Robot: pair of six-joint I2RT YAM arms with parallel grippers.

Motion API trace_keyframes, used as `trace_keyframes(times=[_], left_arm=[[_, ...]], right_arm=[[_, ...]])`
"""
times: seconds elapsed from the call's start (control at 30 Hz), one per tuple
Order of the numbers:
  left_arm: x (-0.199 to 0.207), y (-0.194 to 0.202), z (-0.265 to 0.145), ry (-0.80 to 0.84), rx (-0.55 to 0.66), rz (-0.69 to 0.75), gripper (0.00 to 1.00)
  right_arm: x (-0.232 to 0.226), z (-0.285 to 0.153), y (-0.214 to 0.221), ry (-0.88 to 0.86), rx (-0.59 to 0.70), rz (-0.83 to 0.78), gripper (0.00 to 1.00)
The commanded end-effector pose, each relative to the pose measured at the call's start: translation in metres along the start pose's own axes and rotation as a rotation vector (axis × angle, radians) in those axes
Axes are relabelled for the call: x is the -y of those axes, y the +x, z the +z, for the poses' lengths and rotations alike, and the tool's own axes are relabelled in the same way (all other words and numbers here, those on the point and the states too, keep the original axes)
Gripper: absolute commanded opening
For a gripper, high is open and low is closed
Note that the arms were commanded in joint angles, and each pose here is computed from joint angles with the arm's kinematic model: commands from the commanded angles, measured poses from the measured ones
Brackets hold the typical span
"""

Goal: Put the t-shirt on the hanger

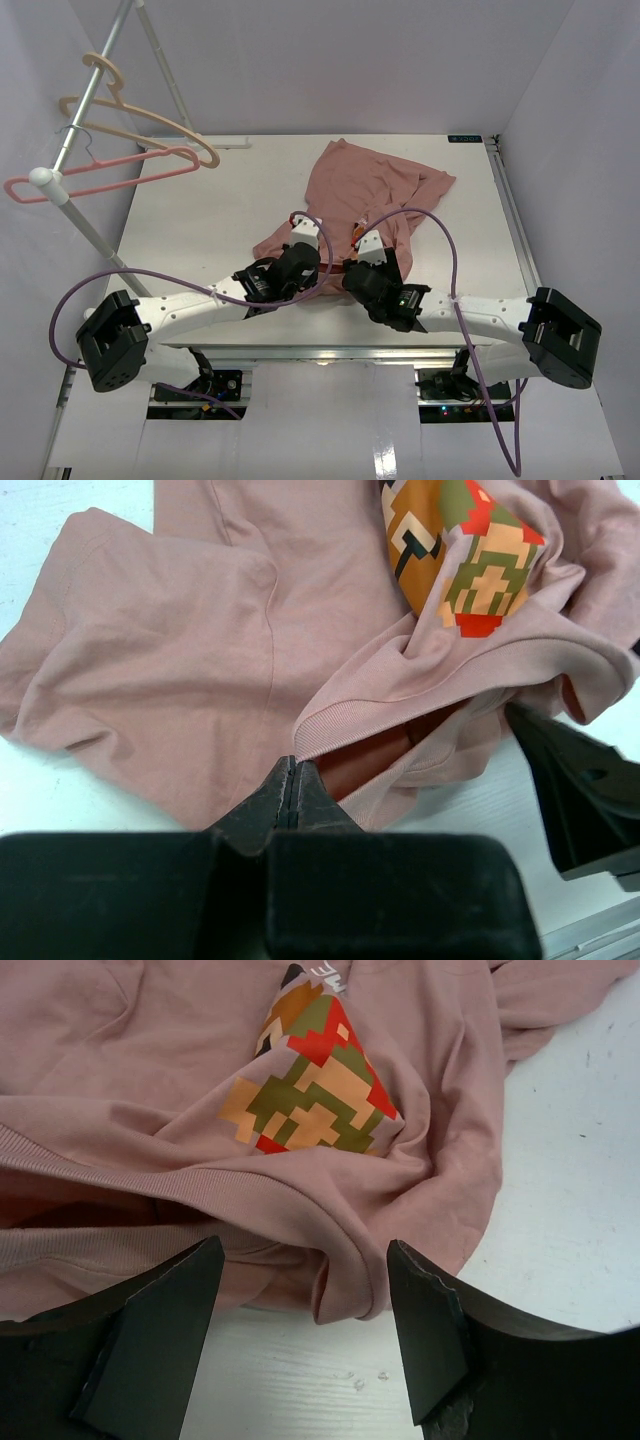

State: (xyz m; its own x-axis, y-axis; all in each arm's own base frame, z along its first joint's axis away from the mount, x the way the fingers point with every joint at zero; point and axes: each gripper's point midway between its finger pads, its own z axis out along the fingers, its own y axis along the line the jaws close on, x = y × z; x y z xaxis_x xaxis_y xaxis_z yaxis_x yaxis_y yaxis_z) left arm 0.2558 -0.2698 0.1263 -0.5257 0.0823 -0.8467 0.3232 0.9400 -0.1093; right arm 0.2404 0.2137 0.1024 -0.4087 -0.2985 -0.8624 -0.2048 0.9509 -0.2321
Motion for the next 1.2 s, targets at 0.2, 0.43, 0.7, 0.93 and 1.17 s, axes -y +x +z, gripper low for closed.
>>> trace_keyframes(times=[0.2,0.43,0.7,0.93,1.17], left_arm=[[0.006,-0.024,-0.015,0.061,0.07,-0.076,0.0],[0.004,-0.024,-0.016,0.061,0.072,-0.079,0.0],[0.002,-0.024,-0.016,0.056,0.07,-0.08,0.0],[0.002,-0.026,-0.017,0.059,0.074,-0.085,0.0],[0.001,-0.026,-0.017,0.058,0.075,-0.087,0.0]], right_arm=[[0.011,0.014,-0.018,0.111,0.105,0.012,0.77],[0.034,0.014,-0.016,0.223,0.089,0.052,0.76],[0.055,0.004,-0.011,0.306,0.053,0.072,0.75],[0.062,-0.002,-0.01,0.339,0.027,0.095,0.73],[0.058,-0.001,-0.001,0.334,-0.017,0.093,0.62]])
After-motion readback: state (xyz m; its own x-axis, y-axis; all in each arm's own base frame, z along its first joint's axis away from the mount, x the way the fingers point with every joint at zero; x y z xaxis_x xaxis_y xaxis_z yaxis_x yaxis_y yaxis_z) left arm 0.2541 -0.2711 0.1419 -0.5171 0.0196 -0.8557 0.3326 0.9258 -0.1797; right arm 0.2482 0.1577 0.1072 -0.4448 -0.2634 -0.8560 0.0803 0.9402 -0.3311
